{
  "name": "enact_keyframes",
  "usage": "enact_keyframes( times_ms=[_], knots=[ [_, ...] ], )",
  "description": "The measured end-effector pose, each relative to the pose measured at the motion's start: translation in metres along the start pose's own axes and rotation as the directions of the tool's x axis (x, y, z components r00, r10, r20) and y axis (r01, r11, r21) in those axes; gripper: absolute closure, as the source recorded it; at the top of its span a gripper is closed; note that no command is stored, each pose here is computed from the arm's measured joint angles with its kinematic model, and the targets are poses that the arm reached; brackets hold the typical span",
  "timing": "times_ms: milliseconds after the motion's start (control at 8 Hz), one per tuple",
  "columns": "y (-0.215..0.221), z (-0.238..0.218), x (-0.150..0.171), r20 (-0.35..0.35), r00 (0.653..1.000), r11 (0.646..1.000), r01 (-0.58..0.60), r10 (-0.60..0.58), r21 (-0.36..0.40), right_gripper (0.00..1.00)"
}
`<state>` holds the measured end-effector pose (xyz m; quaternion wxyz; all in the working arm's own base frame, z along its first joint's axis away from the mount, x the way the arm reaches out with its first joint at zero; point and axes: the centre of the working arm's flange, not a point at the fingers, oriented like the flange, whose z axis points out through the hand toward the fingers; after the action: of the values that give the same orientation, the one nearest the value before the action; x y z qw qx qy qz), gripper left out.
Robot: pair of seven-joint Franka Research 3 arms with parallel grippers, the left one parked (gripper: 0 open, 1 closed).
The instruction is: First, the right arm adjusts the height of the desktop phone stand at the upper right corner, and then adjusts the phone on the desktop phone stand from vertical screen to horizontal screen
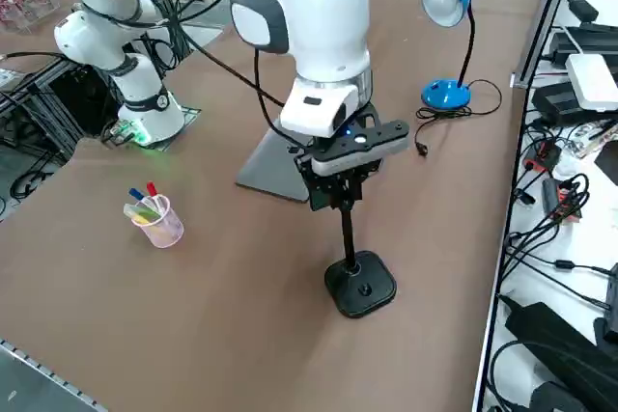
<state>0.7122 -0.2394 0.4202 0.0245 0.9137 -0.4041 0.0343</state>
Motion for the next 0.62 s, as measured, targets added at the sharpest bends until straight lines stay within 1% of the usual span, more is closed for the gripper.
enact_keyframes(
  times_ms=[625],
  knots=[
    [-0.002, 0.019, 0.003, -0.002, 1.000, 1.000, -0.001, 0.001, -0.002, 0.71]
  ],
)
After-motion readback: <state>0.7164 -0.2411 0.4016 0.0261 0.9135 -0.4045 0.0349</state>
